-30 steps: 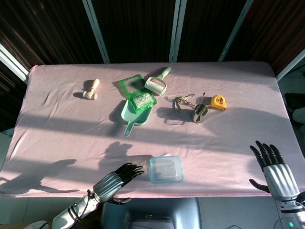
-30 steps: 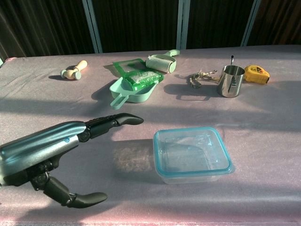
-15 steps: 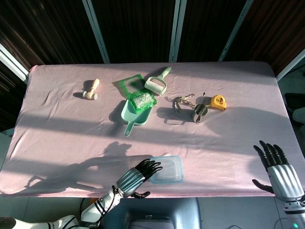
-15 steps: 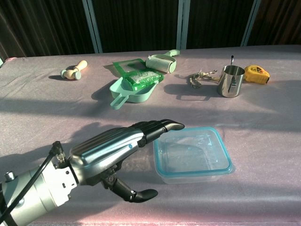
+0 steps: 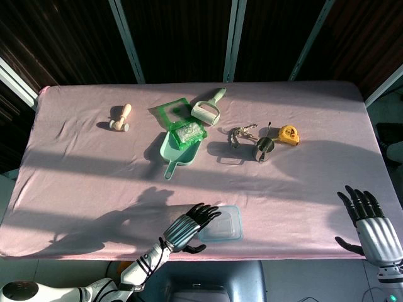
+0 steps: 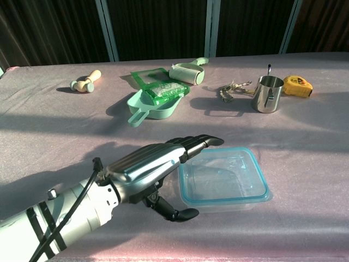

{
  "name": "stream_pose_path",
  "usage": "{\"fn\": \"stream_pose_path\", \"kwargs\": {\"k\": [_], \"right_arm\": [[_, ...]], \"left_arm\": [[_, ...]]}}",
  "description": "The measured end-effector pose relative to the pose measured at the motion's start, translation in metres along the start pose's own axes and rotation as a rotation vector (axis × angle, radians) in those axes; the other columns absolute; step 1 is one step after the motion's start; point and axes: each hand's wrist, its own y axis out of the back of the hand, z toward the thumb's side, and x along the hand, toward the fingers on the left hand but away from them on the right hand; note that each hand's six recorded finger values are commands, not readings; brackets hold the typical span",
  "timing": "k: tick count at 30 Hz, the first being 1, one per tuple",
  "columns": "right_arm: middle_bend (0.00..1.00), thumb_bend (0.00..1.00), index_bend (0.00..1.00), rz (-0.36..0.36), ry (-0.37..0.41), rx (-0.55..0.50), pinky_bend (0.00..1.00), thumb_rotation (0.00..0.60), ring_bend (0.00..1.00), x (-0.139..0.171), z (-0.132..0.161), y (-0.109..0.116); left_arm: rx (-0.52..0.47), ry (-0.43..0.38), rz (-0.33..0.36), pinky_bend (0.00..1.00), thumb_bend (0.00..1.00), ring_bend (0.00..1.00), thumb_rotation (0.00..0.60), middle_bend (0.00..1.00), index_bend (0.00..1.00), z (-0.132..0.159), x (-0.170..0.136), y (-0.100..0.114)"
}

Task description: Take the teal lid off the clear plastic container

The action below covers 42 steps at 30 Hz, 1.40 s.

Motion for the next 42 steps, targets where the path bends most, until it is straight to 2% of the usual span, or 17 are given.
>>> {"fn": "stream_pose_path", "kwargs": {"k": [8, 18, 20, 23, 29, 33, 36, 42], "right_arm": [[0.00, 0.08, 0.00, 0.000, -0.002, -0.003, 0.00, 0.600, 0.00, 0.002, -0.002, 0.001], [0.00, 0.08, 0.00, -0.002, -0.004, -0.005, 0.00, 0.600, 0.00, 0.003, -0.003, 0.002], [0.00, 0.08, 0.00, -0.002, -0.004, -0.005, 0.00, 0.600, 0.00, 0.003, -0.003, 0.002], [0.00, 0.08, 0.00, 0.009, 0.008, -0.002, 0.00, 0.600, 0.00, 0.002, 0.000, 0.000], [0.00, 0.08, 0.00, 0.018, 0.020, 0.005, 0.00, 0.600, 0.00, 0.001, 0.004, -0.003], [0.00, 0.08, 0.00, 0.032, 0.033, 0.016, 0.00, 0.600, 0.00, -0.003, 0.008, -0.007], [0.00, 0.08, 0.00, 0.041, 0.065, 0.032, 0.00, 0.600, 0.00, -0.011, 0.015, -0.011], [0.00, 0.08, 0.00, 0.063, 0.174, 0.092, 0.00, 0.600, 0.00, -0.038, 0.043, -0.022]], "left_arm": [[-0.014, 0.046, -0.017, 0.00, 0.22, 0.00, 0.600, 0.00, 0.00, -0.008, 0.012, -0.004], [0.000, 0.054, -0.018, 0.01, 0.24, 0.00, 0.600, 0.01, 0.00, -0.007, 0.021, -0.008], [0.000, 0.055, -0.012, 0.04, 0.25, 0.05, 0.600, 0.06, 0.00, -0.007, 0.022, -0.008], [0.001, 0.058, 0.010, 0.12, 0.26, 0.23, 0.600, 0.24, 0.00, -0.006, 0.026, -0.011], [-0.008, 0.062, 0.038, 0.33, 0.26, 0.39, 0.600, 0.42, 0.00, -0.009, 0.033, -0.016], [-0.010, 0.054, 0.030, 0.40, 0.27, 0.45, 0.600, 0.47, 0.00, -0.009, 0.034, -0.018], [-0.001, 0.049, 0.031, 0.41, 0.28, 0.46, 0.600, 0.47, 0.00, -0.010, 0.032, -0.017], [0.030, 0.017, 0.058, 0.42, 0.28, 0.47, 0.600, 0.48, 0.00, -0.010, 0.029, -0.011]]}}
